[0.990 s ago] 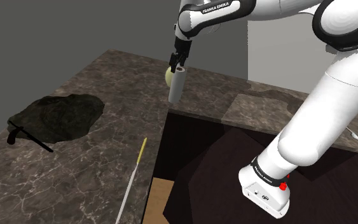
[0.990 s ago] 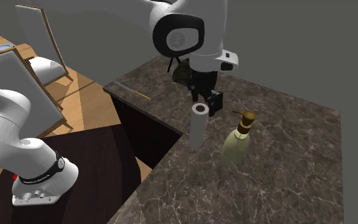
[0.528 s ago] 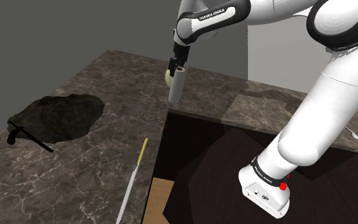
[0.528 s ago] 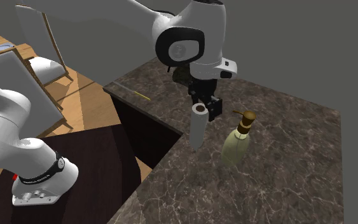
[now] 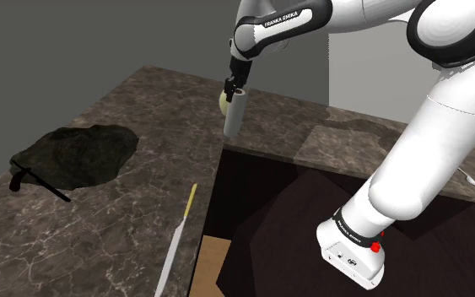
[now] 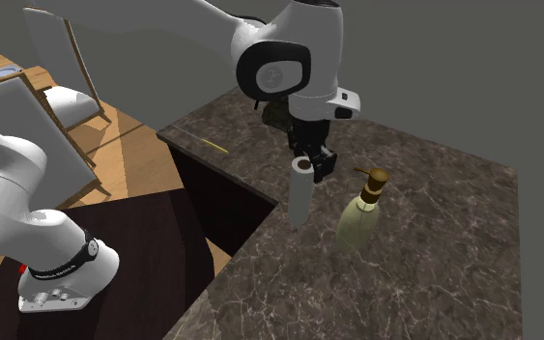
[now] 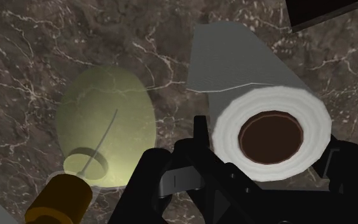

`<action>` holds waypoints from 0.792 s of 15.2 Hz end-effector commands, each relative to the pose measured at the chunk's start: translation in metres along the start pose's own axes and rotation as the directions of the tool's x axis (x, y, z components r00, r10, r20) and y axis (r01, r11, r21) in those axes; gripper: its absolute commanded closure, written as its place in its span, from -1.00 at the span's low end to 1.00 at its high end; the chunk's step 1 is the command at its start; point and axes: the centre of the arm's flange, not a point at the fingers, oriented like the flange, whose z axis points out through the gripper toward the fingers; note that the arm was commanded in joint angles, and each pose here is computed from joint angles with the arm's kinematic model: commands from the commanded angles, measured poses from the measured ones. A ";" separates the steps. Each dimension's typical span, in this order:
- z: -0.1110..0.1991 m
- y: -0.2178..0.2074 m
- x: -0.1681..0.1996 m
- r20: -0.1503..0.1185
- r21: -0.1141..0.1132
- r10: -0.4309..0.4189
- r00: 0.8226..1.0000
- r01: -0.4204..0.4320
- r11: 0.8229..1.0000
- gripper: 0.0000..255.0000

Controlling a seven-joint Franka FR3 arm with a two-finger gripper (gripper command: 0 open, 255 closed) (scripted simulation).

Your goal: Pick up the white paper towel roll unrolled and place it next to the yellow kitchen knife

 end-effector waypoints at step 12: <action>-0.026 0.002 0.001 0.001 0.000 0.001 1.000 -0.001 1.000 1.00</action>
